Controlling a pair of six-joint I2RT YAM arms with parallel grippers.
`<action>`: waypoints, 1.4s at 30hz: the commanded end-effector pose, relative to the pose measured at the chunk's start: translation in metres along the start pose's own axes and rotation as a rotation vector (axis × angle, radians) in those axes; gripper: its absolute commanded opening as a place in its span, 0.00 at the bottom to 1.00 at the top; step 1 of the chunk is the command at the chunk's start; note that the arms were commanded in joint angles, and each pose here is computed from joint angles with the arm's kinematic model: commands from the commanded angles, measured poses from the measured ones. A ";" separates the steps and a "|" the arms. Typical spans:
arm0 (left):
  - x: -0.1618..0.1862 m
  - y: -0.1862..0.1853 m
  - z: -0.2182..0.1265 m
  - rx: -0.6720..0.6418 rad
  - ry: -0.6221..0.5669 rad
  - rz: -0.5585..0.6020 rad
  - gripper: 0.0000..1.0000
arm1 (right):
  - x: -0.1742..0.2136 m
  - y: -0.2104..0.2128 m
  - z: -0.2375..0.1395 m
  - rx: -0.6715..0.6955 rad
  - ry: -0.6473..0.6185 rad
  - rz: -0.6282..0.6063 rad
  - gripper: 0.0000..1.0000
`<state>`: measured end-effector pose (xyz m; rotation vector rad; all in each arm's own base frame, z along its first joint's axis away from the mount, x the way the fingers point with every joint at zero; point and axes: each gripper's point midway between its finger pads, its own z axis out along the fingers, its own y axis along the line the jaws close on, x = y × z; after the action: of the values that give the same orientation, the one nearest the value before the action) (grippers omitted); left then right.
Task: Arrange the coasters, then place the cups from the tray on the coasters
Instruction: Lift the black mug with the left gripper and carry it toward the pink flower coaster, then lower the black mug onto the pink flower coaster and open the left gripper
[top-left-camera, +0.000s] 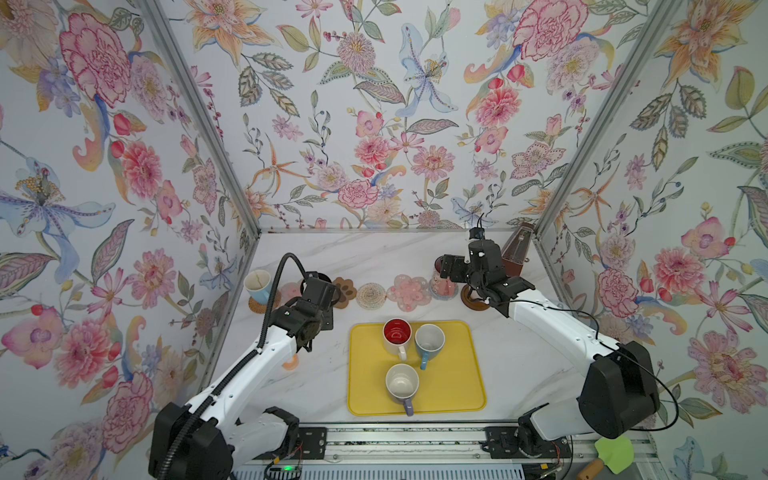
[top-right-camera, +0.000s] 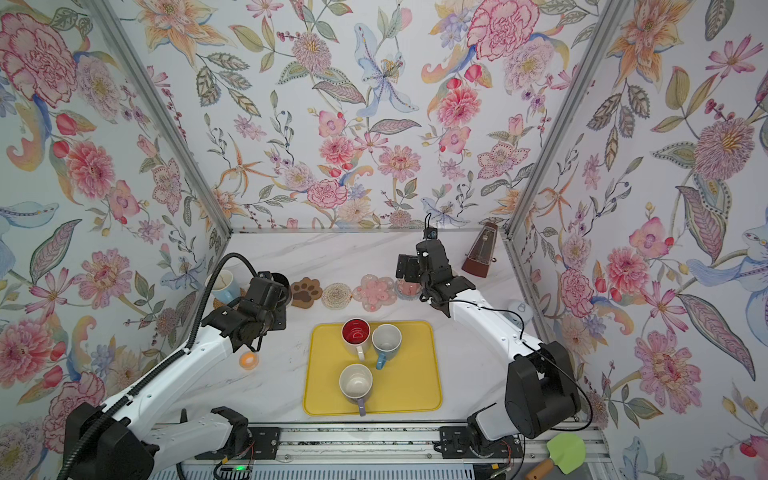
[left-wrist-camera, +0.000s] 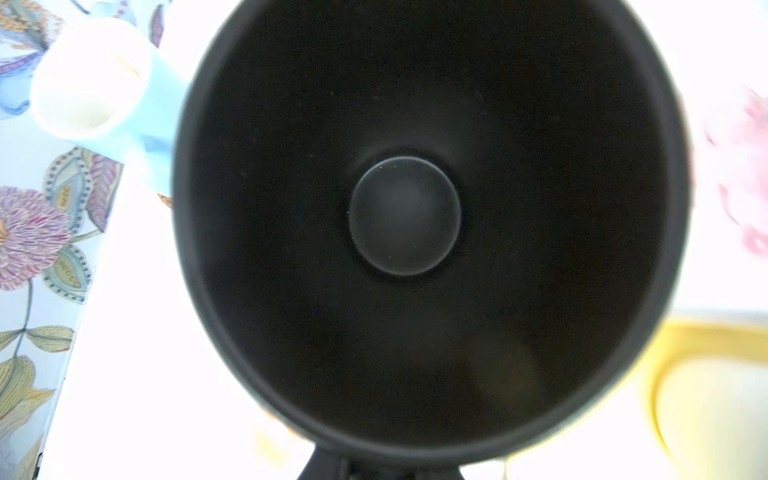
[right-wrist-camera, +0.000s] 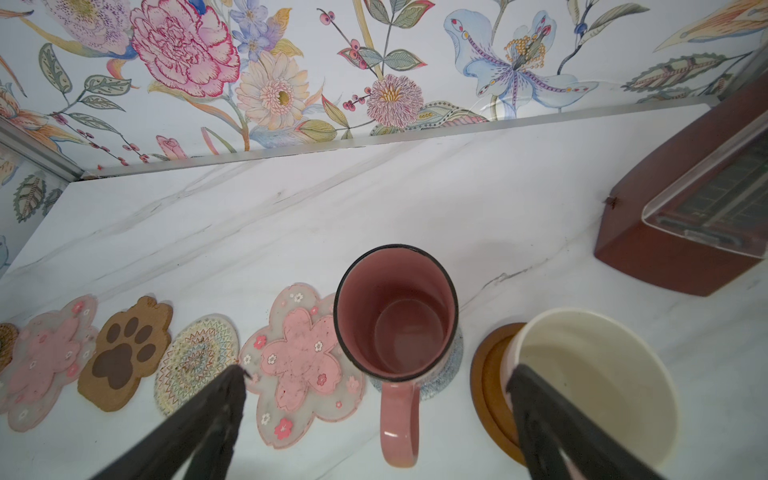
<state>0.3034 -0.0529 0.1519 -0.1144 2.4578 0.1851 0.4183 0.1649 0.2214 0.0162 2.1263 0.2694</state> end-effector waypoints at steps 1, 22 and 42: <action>-0.049 0.004 0.002 -0.011 -0.138 -0.049 0.00 | -0.001 -0.007 -0.007 0.015 -0.013 0.003 0.99; -0.071 0.039 0.090 -0.086 -0.016 -0.149 0.00 | 0.002 -0.020 -0.012 0.046 -0.007 0.020 0.99; -0.055 0.047 0.104 -0.112 0.048 -0.157 0.00 | 0.004 -0.021 -0.007 0.045 0.003 0.025 0.99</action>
<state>0.3882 0.0057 0.0926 -0.3377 2.5466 0.2512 0.4121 0.1485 0.2176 0.0447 2.1355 0.2453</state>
